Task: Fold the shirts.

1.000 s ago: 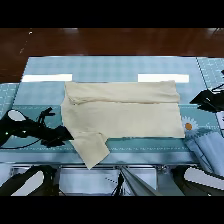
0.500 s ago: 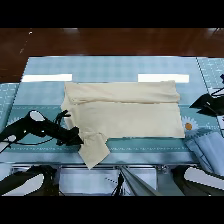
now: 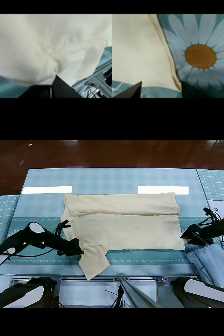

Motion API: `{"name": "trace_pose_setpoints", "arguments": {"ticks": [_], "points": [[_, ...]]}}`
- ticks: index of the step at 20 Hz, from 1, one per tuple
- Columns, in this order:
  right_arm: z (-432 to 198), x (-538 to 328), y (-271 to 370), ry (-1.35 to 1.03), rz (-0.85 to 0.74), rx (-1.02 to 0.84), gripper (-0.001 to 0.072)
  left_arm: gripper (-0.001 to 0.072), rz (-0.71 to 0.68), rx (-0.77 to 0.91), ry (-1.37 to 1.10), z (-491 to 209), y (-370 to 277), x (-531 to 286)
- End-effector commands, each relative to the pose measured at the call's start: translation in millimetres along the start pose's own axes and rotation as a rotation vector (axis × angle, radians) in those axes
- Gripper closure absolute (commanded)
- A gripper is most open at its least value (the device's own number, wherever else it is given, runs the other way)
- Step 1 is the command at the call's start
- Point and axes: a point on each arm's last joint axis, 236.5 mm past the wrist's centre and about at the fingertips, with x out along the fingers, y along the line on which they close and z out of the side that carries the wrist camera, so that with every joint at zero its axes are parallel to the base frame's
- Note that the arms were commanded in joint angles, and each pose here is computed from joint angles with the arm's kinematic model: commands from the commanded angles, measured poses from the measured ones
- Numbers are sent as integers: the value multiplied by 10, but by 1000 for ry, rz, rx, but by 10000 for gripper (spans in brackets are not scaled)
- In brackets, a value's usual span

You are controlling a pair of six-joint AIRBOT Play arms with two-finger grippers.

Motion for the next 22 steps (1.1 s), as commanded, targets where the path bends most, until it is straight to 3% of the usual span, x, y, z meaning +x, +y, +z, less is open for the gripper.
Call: {"name": "trace_pose_setpoints", "arguments": {"ticks": [1,3,4,5,6,7,9,12,15,17,22], "points": [[-25,124,-47,2,-27,2,175,680,3,13,-9,14,-2,-14],[-69,284,19,20,-43,-32,186,680,5,13,-17,34,2,-15],[-84,374,60,27,-58,-51,238,680,6,13,-23,48,5,-16],[-72,445,104,24,-77,-67,332,680,7,14,-28,62,4,-20],[-44,464,106,19,-109,-76,487,680,6,23,-35,90,-12,-39],[6,440,100,10,-144,-95,692,680,2,45,-48,142,-44,-84],[162,234,222,-40,-156,-146,693,681,-21,100,-89,308,-192,-306],[673,-454,721,-323,-94,-215,694,681,-52,187,-291,820,-539,-1072],[1181,-1147,1478,-634,139,-210,695,681,-42,253,-546,1382,-818,-1913],[1421,-1276,1761,-720,245,-184,695,681,-40,281,-622,1664,-958,-2189],[2035,-941,1891,-810,189,-186,695,681,-116,236,-557,2334,-1016,-2127]]}}
